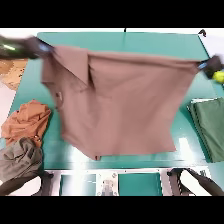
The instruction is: Fold the shirts.
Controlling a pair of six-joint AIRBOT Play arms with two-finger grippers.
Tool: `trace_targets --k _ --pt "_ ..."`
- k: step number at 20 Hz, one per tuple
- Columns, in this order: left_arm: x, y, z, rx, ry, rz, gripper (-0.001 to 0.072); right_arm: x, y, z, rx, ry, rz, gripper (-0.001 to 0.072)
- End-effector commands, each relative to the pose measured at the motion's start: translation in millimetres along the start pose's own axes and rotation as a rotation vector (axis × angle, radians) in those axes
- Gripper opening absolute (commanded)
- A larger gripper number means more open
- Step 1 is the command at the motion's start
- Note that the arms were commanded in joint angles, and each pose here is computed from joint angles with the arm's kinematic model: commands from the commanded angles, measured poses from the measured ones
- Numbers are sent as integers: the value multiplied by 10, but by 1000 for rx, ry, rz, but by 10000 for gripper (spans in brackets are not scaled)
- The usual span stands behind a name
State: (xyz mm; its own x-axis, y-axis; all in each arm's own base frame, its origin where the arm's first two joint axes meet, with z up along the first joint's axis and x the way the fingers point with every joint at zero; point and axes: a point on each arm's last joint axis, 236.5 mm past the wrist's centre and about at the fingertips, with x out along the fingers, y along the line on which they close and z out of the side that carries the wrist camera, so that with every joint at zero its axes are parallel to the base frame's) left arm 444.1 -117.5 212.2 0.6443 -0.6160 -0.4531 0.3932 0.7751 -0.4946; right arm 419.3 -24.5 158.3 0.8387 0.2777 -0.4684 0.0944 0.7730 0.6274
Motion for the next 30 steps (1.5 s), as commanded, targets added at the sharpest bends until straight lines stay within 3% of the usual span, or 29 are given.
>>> trace_targets --k 1,3,4,5,6,7,8,9,11,12,13,14,19,23,25,30 --pt "1261 601 -597 -100 65 3 25 946 -640 -493 83 81 -78 14" --pt "1693 857 -744 -159 87 22 26 1322 -847 -488 119 121 -90 14" --pt "1809 958 -758 -182 87 27 178 1483 -906 -471 126 145 -86 14" --pt "1874 1046 -751 -210 83 38 587 1598 -925 -454 127 167 -75 15" --pt "1856 1107 -700 -246 72 45 673 1681 -910 -421 121 185 -59 16" --pt "1780 1143 -610 -266 63 39 674 1704 -886 -355 102 196 -46 92" --pt "1666 1135 -511 -259 72 11 674 1664 -884 -264 68 201 -45 225" --pt "1475 1124 -412 -244 101 -30 674 1582 -884 -173 33 212 -45 278" --pt "994 1146 -354 -251 200 -93 668 1301 -965 -110 9 276 -48 278" --pt "760 1206 -418 -290 267 -97 495 1142 -1036 -146 36 315 -53 262" --pt "532 1285 -536 -327 336 -96 123 1005 -1082 -229 52 366 -50 205" --pt "362 1310 -659 -365 394 -114 25 883 -1130 -331 73 411 -51 189" --pt "-94 1400 -1483 -439 601 32 22 362 -1269 -960 170 499 -101 188" --pt "-426 1365 -2630 -482 731 196 27 -46 -1416 -1362 199 493 -185 194" --pt "-426 1294 -3069 -556 753 206 524 -157 -1412 -1501 217 482 -198 251" --pt "-292 1351 -3613 -667 719 250 538 -345 -1584 -1629 249 480 -272 251"
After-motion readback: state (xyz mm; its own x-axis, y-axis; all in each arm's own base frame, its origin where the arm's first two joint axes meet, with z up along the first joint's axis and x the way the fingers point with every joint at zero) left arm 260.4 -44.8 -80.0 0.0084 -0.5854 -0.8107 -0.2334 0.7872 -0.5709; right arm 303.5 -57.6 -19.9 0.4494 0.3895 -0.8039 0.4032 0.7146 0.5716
